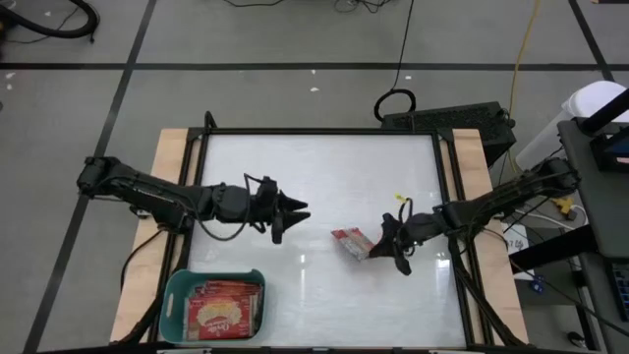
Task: Sort popcorn bags into baskets
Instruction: Put the red popcorn bag into the green bin
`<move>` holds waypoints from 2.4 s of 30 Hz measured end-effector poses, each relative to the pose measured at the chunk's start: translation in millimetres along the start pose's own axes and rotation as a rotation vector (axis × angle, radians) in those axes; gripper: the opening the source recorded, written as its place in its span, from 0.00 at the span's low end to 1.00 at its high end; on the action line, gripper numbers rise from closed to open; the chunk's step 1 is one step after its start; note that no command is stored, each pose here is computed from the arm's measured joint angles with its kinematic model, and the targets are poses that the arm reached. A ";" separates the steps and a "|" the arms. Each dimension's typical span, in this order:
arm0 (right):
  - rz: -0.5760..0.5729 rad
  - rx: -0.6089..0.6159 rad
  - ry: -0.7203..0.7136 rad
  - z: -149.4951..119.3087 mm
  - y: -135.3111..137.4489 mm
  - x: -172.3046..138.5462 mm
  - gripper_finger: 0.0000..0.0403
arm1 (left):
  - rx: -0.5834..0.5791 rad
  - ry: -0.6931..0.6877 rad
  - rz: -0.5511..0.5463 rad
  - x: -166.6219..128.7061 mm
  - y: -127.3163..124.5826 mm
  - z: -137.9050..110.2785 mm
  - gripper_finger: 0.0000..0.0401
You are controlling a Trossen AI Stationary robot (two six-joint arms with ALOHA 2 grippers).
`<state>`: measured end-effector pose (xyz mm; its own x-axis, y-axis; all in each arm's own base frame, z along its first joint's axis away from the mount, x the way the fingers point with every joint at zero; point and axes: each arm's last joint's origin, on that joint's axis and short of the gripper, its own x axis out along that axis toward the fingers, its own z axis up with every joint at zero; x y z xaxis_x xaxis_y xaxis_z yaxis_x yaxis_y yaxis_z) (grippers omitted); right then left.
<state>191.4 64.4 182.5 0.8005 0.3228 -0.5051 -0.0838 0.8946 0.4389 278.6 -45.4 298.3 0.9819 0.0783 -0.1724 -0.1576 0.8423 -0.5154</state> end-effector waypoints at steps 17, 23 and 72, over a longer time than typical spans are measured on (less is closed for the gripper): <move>0.183 0.310 -0.380 46.5 -3.6 -25.0 0.00 | -0.002 0.017 -0.066 23.8 7.5 -8.2 0.66; 0.200 0.306 -0.464 55.3 -6.7 -29.5 0.00 | 0.032 0.084 -0.076 26.3 19.8 -6.1 0.60; 0.144 0.764 -0.363 63.7 -12.2 -47.6 0.15 | -0.017 0.179 -0.410 111.8 59.4 -39.1 0.06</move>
<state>192.2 18.3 248.5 0.9639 0.1819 -0.1943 0.1195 0.3566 0.9266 374.9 -7.4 215.6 0.9302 -0.3553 -0.0926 0.2380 0.7754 -0.5849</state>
